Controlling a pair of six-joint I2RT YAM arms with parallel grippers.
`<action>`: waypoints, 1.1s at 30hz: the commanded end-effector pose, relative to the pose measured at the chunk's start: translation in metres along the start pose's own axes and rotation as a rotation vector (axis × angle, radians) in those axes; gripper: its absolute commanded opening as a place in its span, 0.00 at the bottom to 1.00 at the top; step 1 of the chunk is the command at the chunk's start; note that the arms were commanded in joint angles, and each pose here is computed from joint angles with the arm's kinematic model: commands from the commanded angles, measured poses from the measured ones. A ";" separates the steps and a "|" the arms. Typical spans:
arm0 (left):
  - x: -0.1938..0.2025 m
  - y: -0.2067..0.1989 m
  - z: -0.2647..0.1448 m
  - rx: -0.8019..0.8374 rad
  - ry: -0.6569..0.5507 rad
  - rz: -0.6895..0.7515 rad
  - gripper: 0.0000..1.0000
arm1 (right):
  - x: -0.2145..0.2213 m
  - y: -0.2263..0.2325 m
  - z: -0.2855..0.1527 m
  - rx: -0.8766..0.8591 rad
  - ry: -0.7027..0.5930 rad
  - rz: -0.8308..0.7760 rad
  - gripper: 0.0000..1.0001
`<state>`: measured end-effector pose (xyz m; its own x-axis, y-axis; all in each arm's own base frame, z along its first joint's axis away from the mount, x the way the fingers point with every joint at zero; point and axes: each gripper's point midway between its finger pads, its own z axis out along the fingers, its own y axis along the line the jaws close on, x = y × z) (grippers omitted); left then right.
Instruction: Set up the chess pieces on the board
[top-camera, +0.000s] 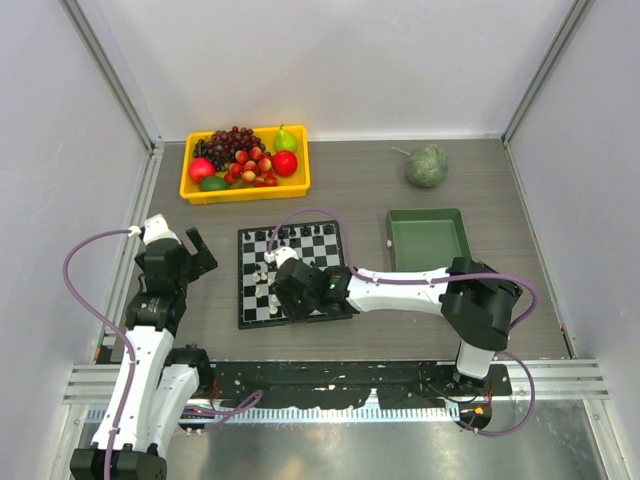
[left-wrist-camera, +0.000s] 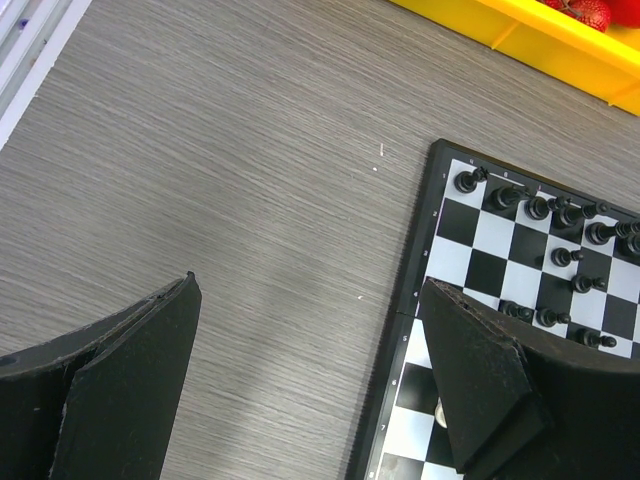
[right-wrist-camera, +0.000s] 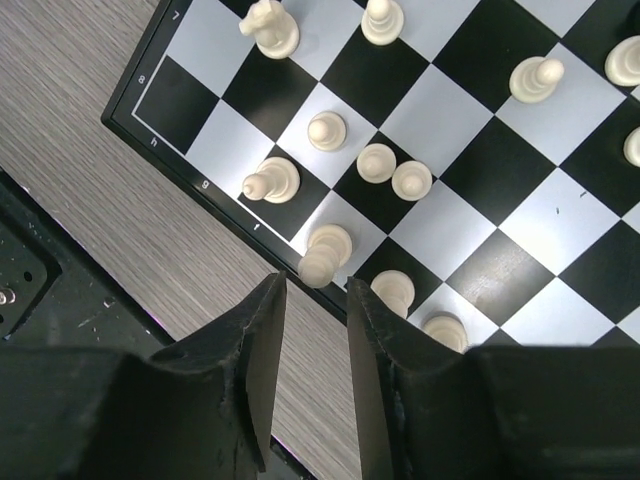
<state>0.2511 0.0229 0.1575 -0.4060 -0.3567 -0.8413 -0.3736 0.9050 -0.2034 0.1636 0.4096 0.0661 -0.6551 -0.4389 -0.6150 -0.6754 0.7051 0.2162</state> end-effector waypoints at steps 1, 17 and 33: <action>-0.015 -0.006 -0.002 0.026 -0.044 -0.007 0.99 | -0.032 0.010 -0.028 -0.022 -0.098 -0.002 0.39; -0.029 -0.025 -0.012 0.113 -0.031 0.002 0.99 | -0.108 0.015 -0.072 -0.031 -0.288 -0.049 0.49; 0.007 -0.074 -0.051 0.384 0.189 0.085 0.99 | -0.252 -0.105 -0.197 0.044 -0.672 0.255 0.66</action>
<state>0.2564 -0.0342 0.1958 -0.5159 -0.3300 -0.7906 -0.1053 0.9403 -0.3238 0.3193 0.3599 0.2513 -0.5348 -0.0348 -0.8443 -0.5109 0.8091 0.2903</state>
